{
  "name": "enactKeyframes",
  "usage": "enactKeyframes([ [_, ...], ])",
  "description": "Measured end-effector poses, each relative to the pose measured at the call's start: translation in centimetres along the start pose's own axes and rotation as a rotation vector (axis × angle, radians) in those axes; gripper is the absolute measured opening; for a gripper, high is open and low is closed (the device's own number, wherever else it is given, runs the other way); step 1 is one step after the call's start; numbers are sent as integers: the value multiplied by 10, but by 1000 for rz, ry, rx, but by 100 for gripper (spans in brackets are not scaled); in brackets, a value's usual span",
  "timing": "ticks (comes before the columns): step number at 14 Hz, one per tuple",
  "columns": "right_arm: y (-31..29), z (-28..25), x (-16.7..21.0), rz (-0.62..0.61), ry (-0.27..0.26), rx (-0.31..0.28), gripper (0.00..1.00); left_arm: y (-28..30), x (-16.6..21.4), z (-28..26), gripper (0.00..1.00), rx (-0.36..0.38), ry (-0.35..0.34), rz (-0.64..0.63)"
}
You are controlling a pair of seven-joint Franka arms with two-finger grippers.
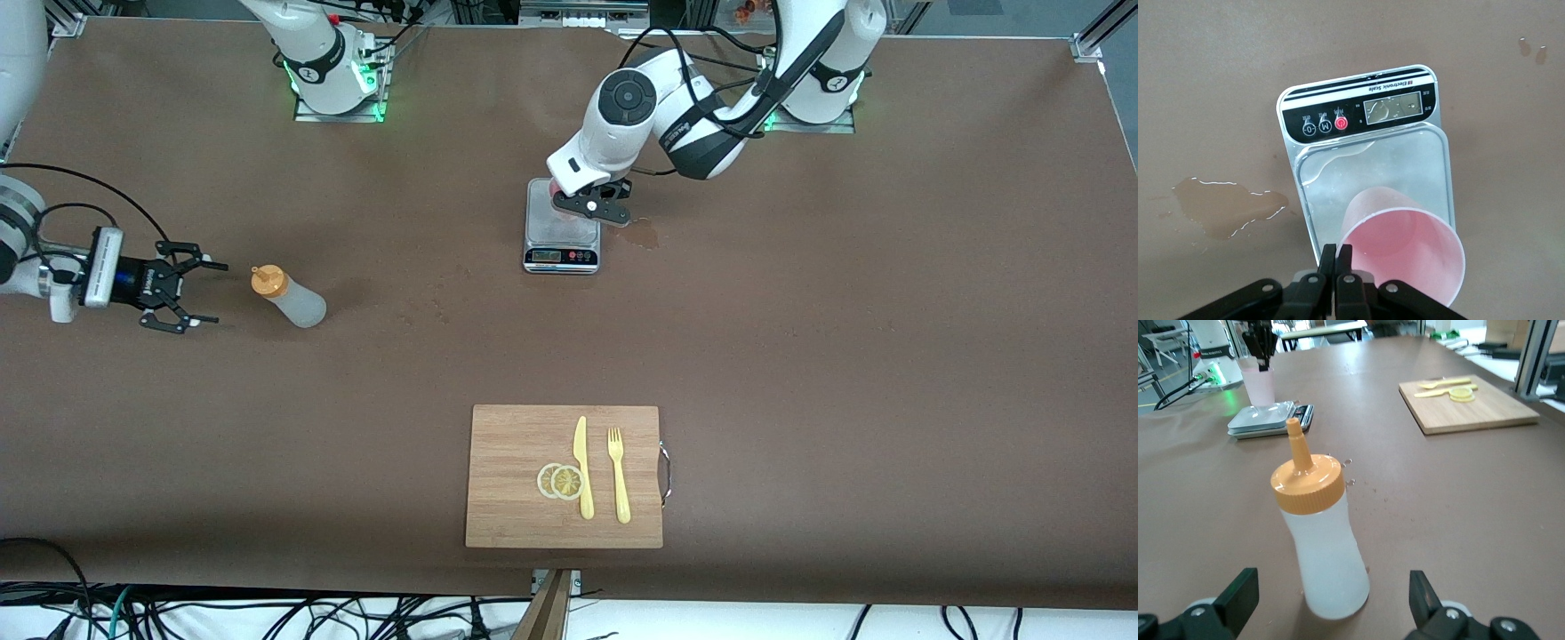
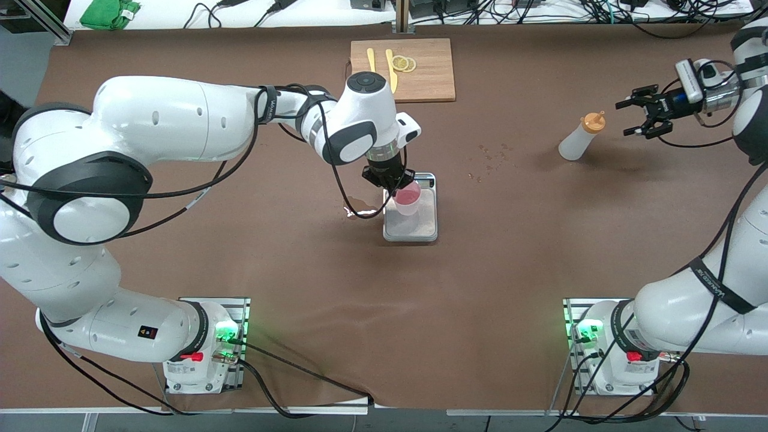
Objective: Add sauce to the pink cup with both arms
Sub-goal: 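Carry the pink cup to the scale while the right gripper reaches the bottle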
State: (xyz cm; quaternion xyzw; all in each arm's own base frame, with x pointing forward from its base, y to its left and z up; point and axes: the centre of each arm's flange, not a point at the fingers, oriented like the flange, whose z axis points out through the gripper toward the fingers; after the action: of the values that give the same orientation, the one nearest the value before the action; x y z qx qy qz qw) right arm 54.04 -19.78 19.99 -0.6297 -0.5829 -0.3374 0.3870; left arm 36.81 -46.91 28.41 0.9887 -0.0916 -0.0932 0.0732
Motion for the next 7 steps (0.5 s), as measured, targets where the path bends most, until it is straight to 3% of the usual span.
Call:
enactKeyframes([
  [2,2,22,-10,-34,57,14,100,-3,4,7,7,8,6,-23],
  [7,2,70,-40,-85,155,23,100,-5,10,-2,58,14,6,-80],
])
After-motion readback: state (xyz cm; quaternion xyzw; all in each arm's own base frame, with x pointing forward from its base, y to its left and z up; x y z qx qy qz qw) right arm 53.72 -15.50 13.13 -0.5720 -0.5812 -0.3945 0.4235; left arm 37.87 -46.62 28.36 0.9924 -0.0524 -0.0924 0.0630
